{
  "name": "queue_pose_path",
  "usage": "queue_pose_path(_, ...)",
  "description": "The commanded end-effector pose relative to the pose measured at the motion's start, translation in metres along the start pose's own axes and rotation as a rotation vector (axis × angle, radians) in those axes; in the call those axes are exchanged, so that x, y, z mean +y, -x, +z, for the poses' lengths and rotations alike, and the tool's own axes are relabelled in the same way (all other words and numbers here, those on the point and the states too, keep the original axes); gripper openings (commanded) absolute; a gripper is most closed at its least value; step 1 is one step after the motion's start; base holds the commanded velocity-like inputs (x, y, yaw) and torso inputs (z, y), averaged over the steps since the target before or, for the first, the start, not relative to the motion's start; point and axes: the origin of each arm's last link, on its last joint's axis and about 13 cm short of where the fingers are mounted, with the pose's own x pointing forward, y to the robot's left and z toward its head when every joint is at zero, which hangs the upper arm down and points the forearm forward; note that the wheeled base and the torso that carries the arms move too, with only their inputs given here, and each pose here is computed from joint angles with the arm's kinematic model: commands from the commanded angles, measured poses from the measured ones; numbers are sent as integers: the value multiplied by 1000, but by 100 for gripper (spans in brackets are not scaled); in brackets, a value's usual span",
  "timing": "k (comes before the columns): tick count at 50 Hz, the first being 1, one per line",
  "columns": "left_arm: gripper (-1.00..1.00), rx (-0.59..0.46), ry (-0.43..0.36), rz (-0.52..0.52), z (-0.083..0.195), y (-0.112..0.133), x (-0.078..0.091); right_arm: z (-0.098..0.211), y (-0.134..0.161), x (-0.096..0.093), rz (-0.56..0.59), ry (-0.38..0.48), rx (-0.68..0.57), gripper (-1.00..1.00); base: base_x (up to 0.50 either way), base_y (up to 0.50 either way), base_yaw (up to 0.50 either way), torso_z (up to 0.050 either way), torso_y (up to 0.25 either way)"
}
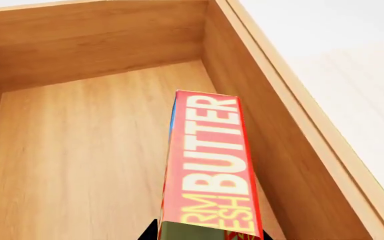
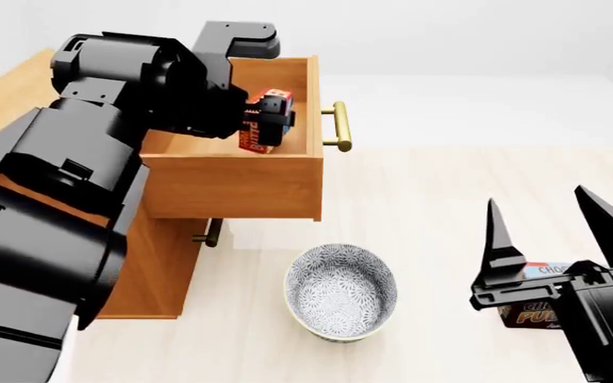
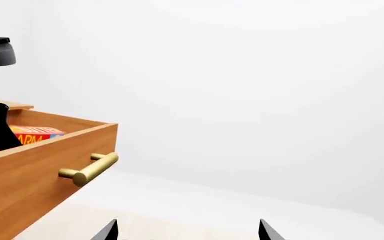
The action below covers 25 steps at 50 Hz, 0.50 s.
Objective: Put the butter at the back in the top drawer of the cabinet and close it.
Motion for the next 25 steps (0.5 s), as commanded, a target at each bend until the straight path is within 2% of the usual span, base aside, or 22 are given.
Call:
queue_pose_path(1,-100,-26,11,-14,4,2,-3,0,2,-1,-4,-2,-5,100,0,0,0,0,0)
queue_pose_path(25,-100,4,12,-12,-2,-2,-2,3,4,-2,-7,-2,-13,100,0,0,0,0,1)
